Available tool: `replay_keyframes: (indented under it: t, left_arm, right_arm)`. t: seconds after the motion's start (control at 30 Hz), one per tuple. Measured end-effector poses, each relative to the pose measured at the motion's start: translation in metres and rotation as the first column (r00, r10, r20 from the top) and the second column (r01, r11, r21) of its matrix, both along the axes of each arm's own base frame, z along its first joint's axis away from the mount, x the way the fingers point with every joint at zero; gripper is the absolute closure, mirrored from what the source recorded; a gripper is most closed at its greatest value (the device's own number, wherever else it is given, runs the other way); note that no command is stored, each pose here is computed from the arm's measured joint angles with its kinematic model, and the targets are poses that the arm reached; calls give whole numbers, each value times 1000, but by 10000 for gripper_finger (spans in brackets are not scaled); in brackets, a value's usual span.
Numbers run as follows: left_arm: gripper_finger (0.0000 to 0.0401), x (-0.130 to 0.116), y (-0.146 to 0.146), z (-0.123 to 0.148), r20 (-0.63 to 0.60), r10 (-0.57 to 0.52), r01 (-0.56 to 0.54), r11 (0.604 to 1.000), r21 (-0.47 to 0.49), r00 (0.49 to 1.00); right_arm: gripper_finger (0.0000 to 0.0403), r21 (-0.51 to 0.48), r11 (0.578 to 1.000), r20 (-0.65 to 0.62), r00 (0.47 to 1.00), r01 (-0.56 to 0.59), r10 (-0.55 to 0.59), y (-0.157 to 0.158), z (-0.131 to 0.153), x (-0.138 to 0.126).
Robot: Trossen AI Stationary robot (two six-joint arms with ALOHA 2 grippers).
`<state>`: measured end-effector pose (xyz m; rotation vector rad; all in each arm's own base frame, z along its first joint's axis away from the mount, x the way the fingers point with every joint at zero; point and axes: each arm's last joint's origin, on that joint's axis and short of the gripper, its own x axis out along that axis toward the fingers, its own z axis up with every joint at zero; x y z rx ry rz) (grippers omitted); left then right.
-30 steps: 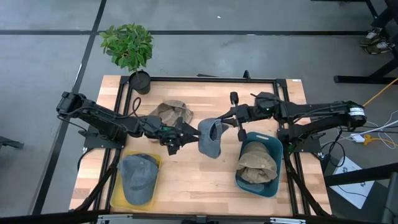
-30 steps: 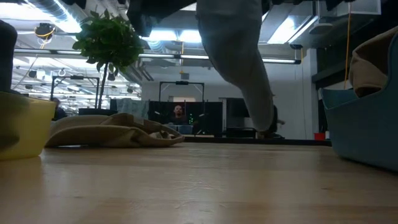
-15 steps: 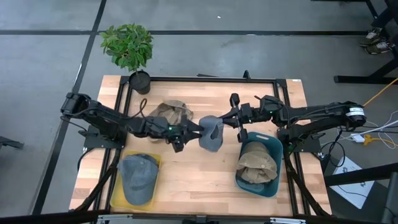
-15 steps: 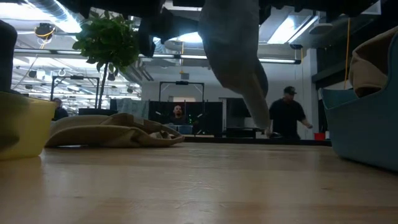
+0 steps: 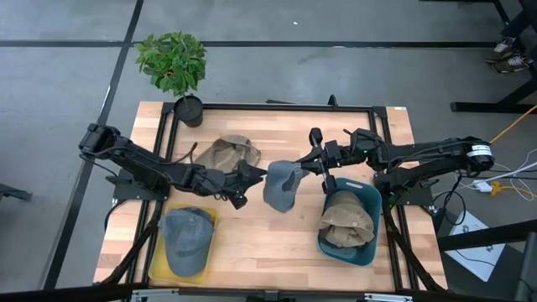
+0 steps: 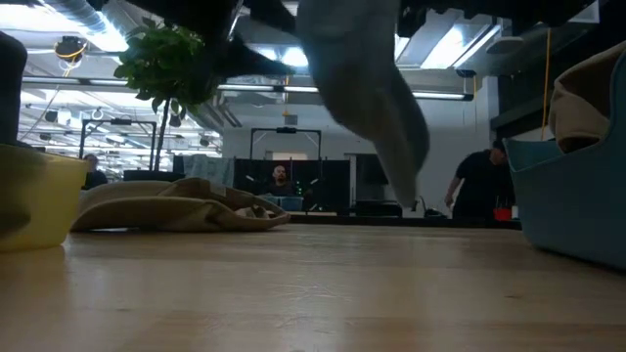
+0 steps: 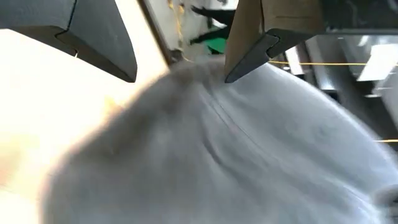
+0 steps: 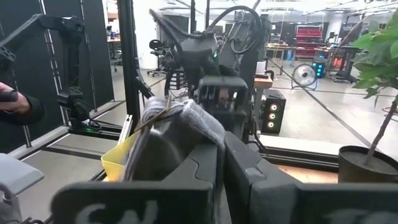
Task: Pick & Place hat
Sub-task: Put the blue cap into the yellow bin
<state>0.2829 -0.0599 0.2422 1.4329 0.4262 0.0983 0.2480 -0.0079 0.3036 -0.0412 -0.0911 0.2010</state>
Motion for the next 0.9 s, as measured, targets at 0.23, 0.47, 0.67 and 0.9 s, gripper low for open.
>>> replay_keyframes:
  t: [0.23, 0.47, 0.67, 0.9]
  left_arm:
    - [162, -6, 0, 4, 1, 13, -13, 999, -42, 1000]
    - [162, -3, 7, 6, 9, -76, 77, 994, -74, 997]
    - [162, -2, 3, 14, 86, -94, 100, 993, -66, 992]
    - [162, 5, 0, 17, 135, -141, 131, 988, 80, 981]
  right_arm:
    - [388, -2, 1000, 0, 1000, -2, 2, 0, 0, 0]
    - [388, 21, 1000, 3, 1000, -3, 3, 0, 1, 0]
    - [388, 44, 999, 21, 1000, -6, 5, 0, 3, 0]
    - [388, 115, 993, 61, 998, -12, 5, 0, 9, -1]
